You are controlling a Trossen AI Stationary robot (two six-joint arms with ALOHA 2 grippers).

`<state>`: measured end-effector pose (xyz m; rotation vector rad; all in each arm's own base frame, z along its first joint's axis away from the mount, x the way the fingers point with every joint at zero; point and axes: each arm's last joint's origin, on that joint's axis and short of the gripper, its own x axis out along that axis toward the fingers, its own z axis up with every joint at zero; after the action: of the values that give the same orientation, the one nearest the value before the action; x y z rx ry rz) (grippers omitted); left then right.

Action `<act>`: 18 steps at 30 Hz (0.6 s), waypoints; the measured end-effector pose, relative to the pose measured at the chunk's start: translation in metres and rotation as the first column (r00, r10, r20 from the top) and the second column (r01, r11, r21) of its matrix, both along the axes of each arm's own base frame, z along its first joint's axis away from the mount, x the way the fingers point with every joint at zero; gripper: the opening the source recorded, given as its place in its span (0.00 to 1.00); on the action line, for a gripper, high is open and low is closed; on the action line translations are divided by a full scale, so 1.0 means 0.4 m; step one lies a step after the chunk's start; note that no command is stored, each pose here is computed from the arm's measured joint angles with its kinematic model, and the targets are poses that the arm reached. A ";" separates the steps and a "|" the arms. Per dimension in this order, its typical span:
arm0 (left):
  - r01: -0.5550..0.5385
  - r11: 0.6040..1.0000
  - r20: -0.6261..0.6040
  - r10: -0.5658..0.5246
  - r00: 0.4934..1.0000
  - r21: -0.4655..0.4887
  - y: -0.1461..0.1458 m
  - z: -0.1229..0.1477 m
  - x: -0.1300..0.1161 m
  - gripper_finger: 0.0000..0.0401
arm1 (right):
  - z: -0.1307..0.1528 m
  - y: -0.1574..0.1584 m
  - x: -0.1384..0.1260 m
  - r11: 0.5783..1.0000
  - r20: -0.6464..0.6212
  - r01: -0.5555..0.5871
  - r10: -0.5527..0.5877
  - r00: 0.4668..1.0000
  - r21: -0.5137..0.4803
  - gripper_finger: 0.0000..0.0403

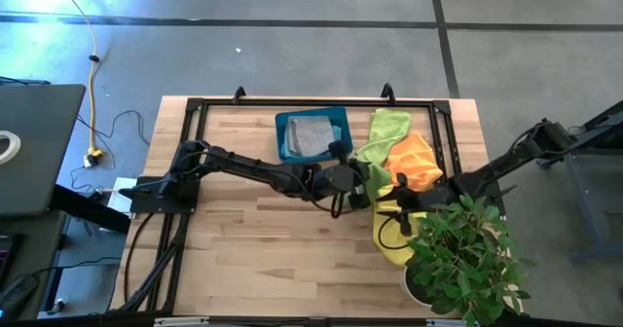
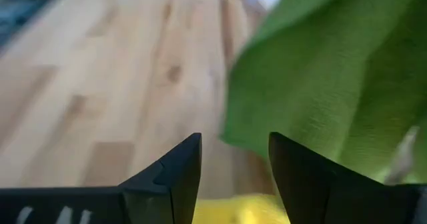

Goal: Fold microfiber towels
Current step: Fold the bottom left green microfiber cloth

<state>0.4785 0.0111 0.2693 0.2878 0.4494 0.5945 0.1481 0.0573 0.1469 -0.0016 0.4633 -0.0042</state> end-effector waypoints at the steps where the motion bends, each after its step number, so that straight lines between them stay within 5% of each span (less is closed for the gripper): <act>1: 0.008 1.000 0.006 -0.008 1.000 -0.015 0.002 0.000 0.001 0.00 | -0.005 -0.001 0.001 1.000 -0.008 0.018 -0.018 1.000 -0.020 0.41; 6: 0.054 0.997 -0.057 -0.058 0.997 -0.059 0.001 -0.017 -0.005 0.00 | -0.008 -0.004 0.004 0.996 -0.003 0.068 -0.068 0.998 -0.051 0.41; 14: 0.029 0.990 -0.204 -0.057 0.977 -0.137 -0.027 -0.057 -0.029 0.00 | 0.034 0.002 0.016 0.998 0.154 0.055 -0.060 0.986 0.038 0.41; 18: 0.110 0.976 -0.206 -0.148 0.967 -0.186 -0.053 -0.059 -0.028 0.00 | 0.045 0.003 0.020 0.996 0.201 0.066 -0.078 0.977 0.063 0.41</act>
<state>0.4672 -0.0101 0.2455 0.2151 0.6864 0.3933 0.1559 0.0585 0.1650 0.0705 0.2585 -0.0622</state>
